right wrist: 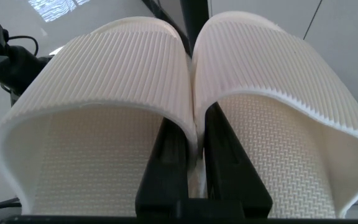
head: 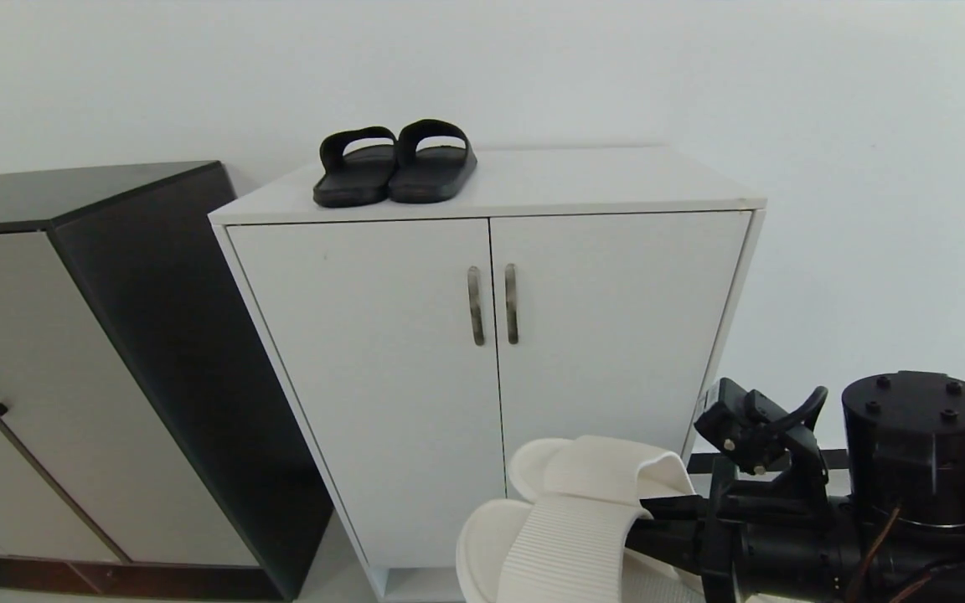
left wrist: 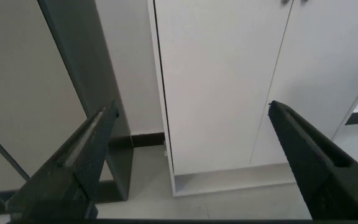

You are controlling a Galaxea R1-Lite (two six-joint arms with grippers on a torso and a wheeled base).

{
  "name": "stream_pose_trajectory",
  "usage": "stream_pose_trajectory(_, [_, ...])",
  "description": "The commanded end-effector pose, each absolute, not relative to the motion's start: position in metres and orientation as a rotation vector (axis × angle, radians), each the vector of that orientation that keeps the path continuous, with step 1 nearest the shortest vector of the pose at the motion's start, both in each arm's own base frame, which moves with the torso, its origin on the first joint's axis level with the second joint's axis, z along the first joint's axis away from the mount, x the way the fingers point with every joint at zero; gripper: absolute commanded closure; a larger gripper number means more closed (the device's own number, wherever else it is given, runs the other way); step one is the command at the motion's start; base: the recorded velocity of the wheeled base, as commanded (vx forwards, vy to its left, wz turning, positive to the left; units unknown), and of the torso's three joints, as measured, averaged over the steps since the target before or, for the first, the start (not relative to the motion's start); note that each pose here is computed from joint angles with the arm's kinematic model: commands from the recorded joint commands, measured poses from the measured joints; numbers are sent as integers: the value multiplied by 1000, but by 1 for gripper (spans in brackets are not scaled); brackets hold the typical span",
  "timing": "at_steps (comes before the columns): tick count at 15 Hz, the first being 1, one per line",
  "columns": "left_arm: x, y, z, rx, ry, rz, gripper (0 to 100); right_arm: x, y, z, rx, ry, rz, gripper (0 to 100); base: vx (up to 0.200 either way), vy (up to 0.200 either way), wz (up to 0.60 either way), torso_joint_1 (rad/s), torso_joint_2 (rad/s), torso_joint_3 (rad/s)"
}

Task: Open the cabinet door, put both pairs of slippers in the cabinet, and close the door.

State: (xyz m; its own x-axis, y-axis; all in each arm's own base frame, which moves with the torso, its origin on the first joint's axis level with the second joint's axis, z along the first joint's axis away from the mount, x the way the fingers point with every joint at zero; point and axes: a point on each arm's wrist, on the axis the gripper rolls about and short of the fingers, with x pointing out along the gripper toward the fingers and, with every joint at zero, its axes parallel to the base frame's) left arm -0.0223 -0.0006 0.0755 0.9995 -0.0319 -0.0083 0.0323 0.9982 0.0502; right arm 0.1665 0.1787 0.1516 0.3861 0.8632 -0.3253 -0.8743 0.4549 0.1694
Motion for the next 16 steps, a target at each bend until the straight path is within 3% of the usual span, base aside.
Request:
stream_pose_trajectory(1, [-20, -1, 77, 39, 38, -28, 0, 166, 178, 149, -34, 406, 1106, 100, 0, 0, 0, -110, 461, 354])
stream_pose_trajectory(4, [-23, 0, 77, 35, -7, 20, 0, 165, 179, 151, -30, 386, 1111, 100, 0, 0, 0, -87, 453, 357])
stream_pose_trajectory(6, [-29, 1, 111, -30, -75, 11, 0, 164, 179, 149, -32, 390, 1113, 100, 0, 0, 0, -41, 437, 386])
stream_pose_trajectory(7, [-23, 0, 132, -37, -48, -1, 0, 164, 179, 149, -32, 389, 1114, 100, 0, 0, 0, -32, 310, 286])
stream_pose_trajectory(10, [9, -3, 163, -34, 36, -153, 0, 162, 180, 148, -86, 363, 1130, 100, 0, 0, 0, -9, 110, 84])
stream_pose_trajectory(16, [89, -9, 193, -14, 92, -388, 0, 165, 183, 152, -73, 322, 1129, 100, 0, 0, 0, 0, 0, 0])
